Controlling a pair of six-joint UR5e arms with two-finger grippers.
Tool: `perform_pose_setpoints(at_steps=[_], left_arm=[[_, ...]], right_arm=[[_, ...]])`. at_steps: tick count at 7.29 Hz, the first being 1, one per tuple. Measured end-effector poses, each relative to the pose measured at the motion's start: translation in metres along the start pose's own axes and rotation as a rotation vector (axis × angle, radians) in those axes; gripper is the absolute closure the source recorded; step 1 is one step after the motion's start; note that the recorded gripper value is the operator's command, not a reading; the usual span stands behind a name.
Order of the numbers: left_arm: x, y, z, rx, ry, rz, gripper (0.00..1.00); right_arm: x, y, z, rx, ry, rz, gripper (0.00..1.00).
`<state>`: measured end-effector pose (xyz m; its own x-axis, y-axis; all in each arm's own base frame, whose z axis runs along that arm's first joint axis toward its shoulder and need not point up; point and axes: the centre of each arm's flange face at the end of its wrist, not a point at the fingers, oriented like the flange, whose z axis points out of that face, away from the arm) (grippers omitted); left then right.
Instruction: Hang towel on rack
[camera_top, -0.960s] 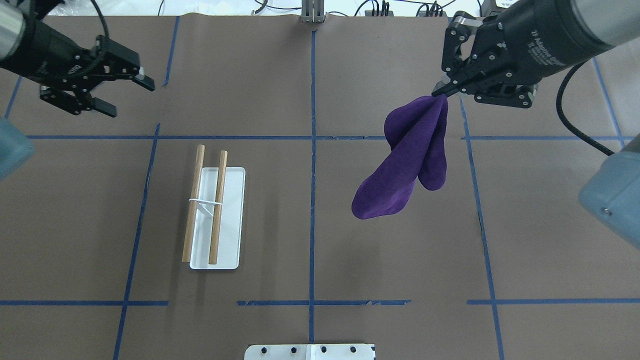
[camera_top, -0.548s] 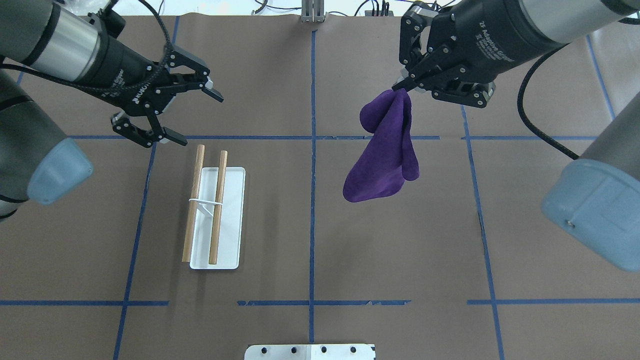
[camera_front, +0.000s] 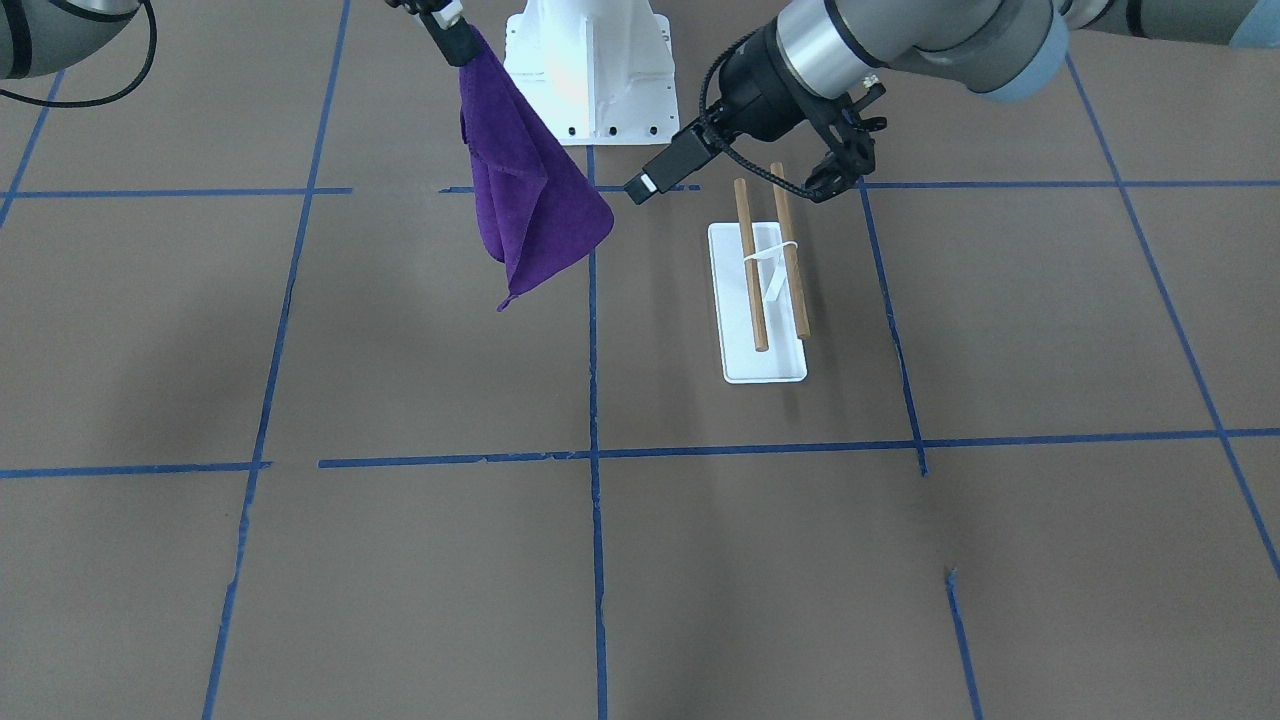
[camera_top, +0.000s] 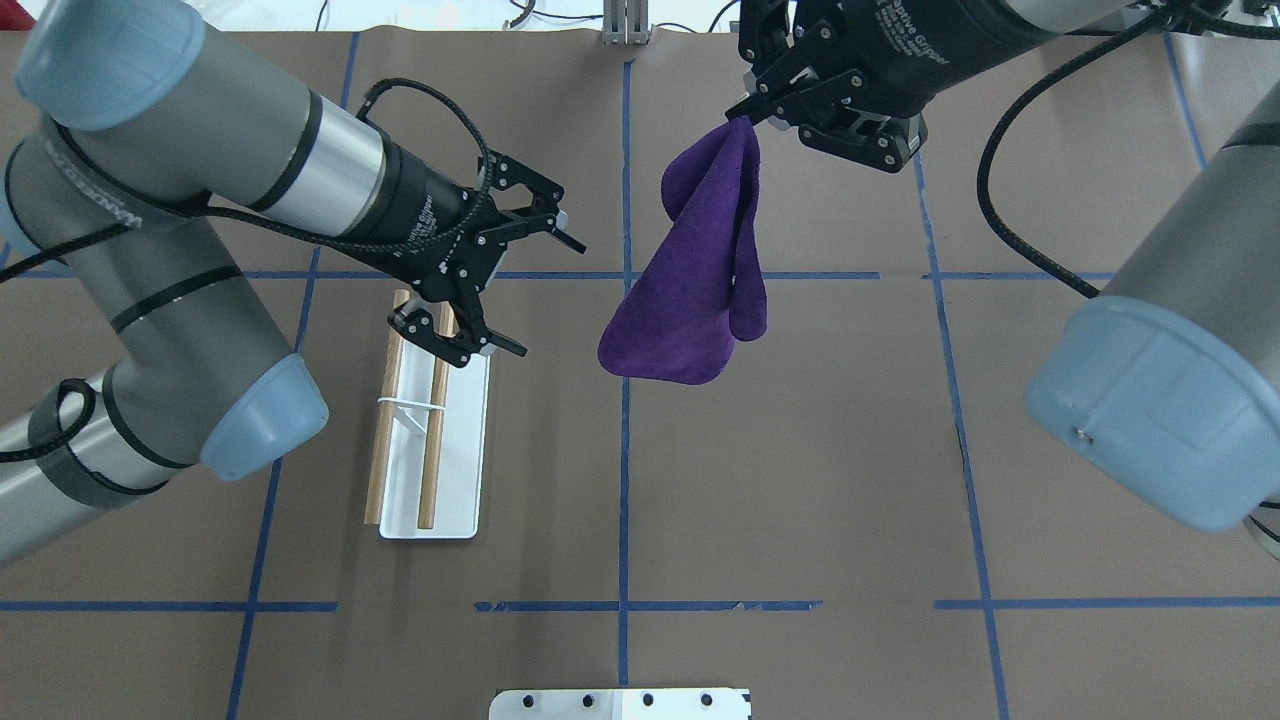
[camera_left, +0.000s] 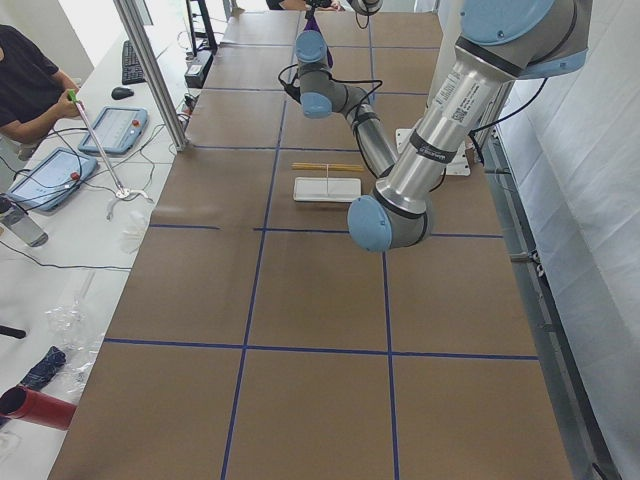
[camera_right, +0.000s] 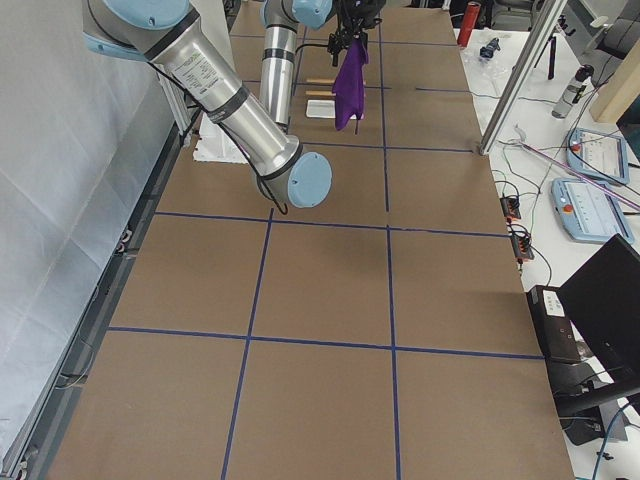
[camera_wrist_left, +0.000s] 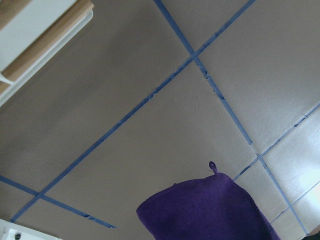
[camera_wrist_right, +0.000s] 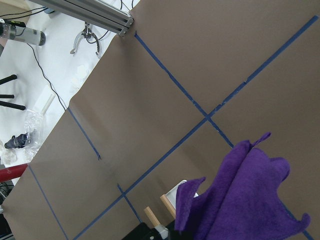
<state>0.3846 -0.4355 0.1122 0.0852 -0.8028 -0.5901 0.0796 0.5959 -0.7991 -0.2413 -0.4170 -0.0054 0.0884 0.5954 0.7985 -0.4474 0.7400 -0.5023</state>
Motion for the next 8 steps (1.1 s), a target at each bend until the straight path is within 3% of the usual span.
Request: perform_pose_setpoints(at_steps=[3, 8], left_arm=[[0.008, 0.03, 0.022, -0.007, 0.038, -0.098, 0.01], [0.017, 0.041, 0.028, -0.013, 0.05, -0.115, 0.02]], right_arm=[[-0.002, 0.002, -0.002, 0.0, -0.012, 0.002, 1.0], [0.0, 0.009, -0.018, -0.013, -0.044, -0.014, 1.0]])
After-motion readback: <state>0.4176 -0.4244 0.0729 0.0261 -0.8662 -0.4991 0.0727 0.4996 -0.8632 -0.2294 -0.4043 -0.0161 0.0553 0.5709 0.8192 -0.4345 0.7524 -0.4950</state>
